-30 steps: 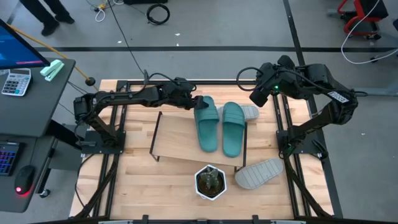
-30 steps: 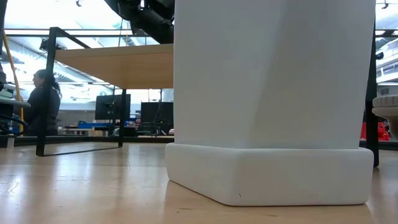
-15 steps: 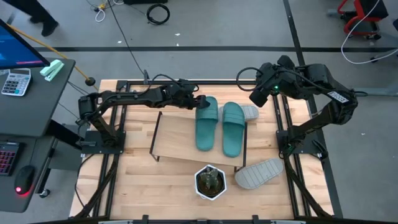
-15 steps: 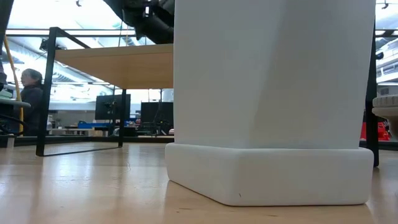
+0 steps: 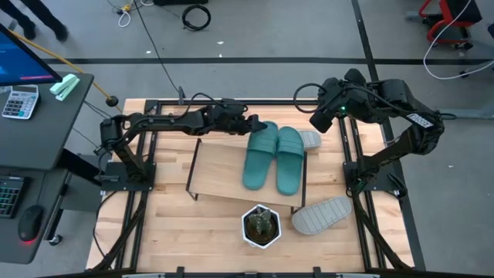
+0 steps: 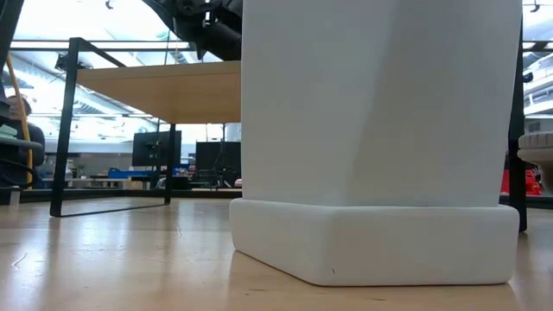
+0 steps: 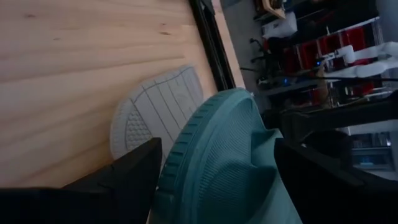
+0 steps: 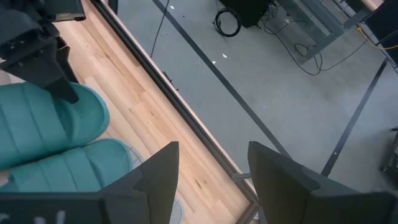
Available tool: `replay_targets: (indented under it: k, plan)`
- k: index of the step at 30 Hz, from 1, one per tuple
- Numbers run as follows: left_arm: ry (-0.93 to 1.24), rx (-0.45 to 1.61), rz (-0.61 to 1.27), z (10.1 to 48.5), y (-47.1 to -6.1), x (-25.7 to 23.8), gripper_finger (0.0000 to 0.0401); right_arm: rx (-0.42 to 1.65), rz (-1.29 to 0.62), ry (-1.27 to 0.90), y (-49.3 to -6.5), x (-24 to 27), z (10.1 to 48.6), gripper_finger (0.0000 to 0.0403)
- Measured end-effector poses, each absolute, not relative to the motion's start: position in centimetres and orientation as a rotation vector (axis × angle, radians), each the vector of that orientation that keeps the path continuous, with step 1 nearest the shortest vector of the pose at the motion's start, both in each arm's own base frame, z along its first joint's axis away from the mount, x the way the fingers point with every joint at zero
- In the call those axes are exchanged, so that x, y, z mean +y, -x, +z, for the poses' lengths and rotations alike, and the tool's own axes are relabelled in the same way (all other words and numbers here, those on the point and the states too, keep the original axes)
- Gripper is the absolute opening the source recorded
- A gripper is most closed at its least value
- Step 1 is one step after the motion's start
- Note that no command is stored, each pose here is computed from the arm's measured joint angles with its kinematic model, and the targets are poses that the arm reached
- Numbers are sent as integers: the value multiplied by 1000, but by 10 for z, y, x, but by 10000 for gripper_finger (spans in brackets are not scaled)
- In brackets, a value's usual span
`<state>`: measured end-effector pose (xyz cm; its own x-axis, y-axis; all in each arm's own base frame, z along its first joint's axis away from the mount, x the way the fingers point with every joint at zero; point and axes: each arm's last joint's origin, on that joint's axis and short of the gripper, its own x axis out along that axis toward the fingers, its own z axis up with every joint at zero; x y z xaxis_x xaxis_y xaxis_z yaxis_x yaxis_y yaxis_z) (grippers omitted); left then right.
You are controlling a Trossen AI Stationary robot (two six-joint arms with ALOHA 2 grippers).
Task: Pick and place slides into the shelf
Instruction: Put the green slide on the shelf
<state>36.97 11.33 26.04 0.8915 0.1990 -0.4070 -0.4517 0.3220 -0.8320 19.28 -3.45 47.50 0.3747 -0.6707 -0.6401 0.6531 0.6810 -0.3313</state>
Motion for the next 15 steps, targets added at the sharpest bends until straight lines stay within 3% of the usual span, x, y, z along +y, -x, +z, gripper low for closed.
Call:
replay_targets:
  k: [15]
  plan:
    - [1148,310,507,253,-365,116,305,834,-837,18,-193,-34,475,199]
